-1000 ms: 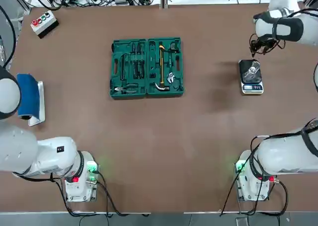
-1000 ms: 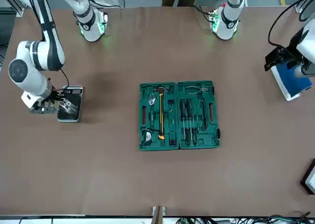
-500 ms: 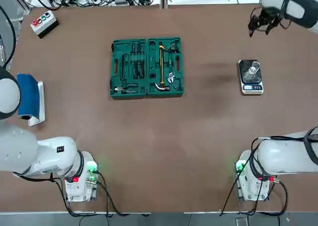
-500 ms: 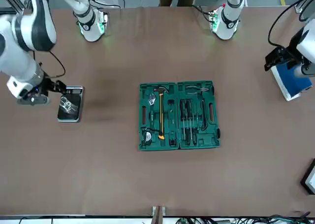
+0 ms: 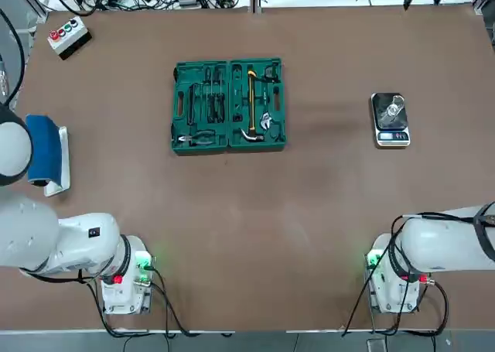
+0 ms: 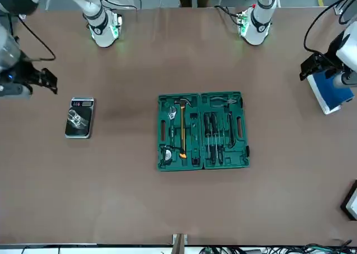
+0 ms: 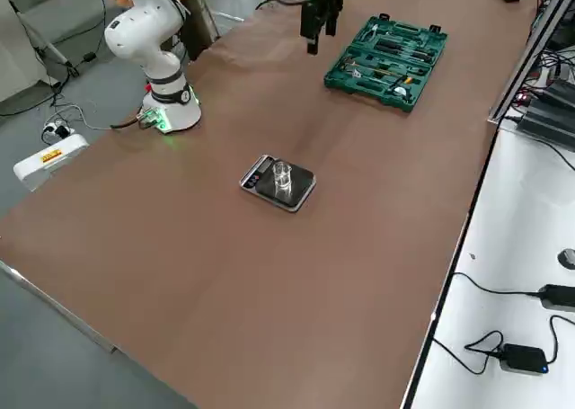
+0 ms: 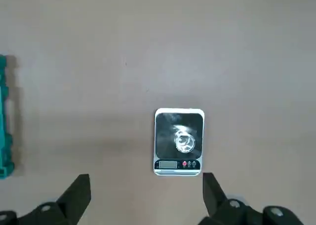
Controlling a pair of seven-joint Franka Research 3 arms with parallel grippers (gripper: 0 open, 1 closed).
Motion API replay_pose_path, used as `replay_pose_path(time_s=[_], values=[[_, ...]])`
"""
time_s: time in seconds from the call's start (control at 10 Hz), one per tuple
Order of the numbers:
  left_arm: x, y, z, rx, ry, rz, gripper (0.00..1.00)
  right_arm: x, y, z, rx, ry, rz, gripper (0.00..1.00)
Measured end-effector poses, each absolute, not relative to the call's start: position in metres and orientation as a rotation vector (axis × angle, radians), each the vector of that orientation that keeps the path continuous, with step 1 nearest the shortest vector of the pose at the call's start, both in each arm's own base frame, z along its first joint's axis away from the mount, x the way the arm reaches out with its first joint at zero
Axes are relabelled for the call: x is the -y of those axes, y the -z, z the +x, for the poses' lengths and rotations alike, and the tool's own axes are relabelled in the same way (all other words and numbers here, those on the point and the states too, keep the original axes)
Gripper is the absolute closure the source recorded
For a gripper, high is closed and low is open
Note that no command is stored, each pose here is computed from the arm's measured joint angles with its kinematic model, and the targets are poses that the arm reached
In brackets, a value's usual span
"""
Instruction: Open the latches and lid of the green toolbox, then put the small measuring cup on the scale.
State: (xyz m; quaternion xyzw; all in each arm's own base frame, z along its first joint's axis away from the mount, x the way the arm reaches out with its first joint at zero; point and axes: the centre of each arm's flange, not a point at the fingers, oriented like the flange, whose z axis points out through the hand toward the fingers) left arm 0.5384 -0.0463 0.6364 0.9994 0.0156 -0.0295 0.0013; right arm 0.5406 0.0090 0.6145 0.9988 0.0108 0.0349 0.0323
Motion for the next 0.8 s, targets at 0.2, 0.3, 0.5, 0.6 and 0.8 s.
replay_pose_path(time_s=[0.2,0.3,0.5,0.6,0.8], values=[[0.046,-0.636,0.538,-0.049,0.093,3.137,0.00,-0.003,-0.645,0.548,-0.013,-0.209,3.071,0.00],[0.046,-0.636,0.538,-0.049,0.092,3.137,0.00,-0.002,-0.650,0.554,-0.010,-0.227,3.070,0.00],[0.046,-0.636,0.538,-0.050,0.093,3.137,0.00,-0.002,-0.644,0.561,0.066,-0.212,3.075,0.00],[0.046,-0.636,0.538,-0.050,0.093,3.137,0.00,-0.002,-0.641,0.562,0.118,-0.194,3.076,0.00],[0.046,-0.636,0.538,-0.050,0.093,3.137,0.00,-0.001,-0.640,0.561,0.187,-0.176,3.080,0.00]])
